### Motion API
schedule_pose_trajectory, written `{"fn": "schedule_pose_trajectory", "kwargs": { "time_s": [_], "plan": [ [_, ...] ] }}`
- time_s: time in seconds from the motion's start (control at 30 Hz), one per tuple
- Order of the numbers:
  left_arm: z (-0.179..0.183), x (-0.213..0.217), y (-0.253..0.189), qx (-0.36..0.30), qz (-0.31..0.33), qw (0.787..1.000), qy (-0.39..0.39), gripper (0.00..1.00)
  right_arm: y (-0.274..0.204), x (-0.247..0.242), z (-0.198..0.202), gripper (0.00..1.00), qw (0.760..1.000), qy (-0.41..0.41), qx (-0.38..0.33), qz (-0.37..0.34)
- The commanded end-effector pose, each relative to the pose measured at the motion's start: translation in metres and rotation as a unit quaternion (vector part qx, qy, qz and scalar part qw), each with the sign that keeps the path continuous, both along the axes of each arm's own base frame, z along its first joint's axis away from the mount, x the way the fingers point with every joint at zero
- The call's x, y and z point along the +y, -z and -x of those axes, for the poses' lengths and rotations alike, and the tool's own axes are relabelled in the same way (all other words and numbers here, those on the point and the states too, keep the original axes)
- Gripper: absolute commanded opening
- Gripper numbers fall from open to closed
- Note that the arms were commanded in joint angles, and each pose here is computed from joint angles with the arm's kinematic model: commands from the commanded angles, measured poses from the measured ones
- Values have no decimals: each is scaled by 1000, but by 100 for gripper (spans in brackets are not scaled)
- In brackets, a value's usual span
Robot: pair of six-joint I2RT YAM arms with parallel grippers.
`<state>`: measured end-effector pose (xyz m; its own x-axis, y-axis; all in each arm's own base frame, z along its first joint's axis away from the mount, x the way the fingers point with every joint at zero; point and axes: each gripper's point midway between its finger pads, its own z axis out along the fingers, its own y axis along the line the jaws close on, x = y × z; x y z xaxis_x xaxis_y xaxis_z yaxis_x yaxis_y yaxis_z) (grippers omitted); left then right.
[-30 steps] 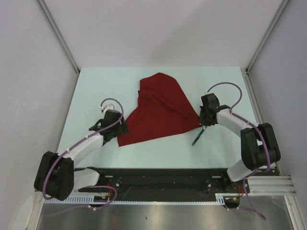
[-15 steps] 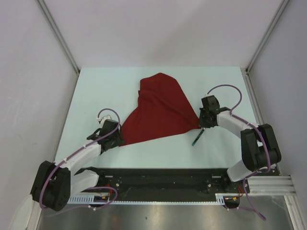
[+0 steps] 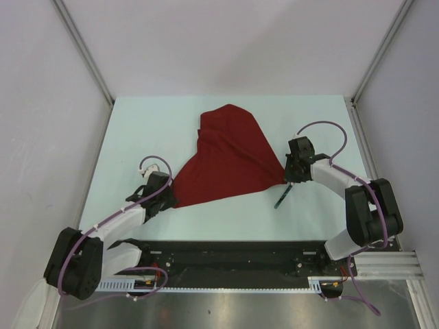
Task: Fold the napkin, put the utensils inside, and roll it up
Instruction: Flatten the napkin out
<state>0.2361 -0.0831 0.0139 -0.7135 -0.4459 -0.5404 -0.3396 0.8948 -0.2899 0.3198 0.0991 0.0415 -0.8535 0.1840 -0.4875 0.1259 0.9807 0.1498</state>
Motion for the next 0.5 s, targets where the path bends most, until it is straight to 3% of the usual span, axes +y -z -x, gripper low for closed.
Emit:
{"fn": "schedule_pose_trajectory", "kwargs": {
  "time_s": [0.0, 0.17, 0.27, 0.47],
  "plan": [
    [12, -1, 11, 30, -3, 1000, 7, 0, -14, 4, -6, 0, 1000, -10, -23, -5],
    [-15, -7, -28, -35, 5, 999, 15, 0, -43, 10, -15, 0, 998, -26, -63, -17],
    [-46, -6, -101, -130, 3, 991, 5, 0, -91, 10, -26, 0, 991, -28, -126, -21],
    [-67, 12, -247, -282, -7, 959, -6, 0, -216, 6, -35, 0, 963, -30, -267, -18]
  ]
}}
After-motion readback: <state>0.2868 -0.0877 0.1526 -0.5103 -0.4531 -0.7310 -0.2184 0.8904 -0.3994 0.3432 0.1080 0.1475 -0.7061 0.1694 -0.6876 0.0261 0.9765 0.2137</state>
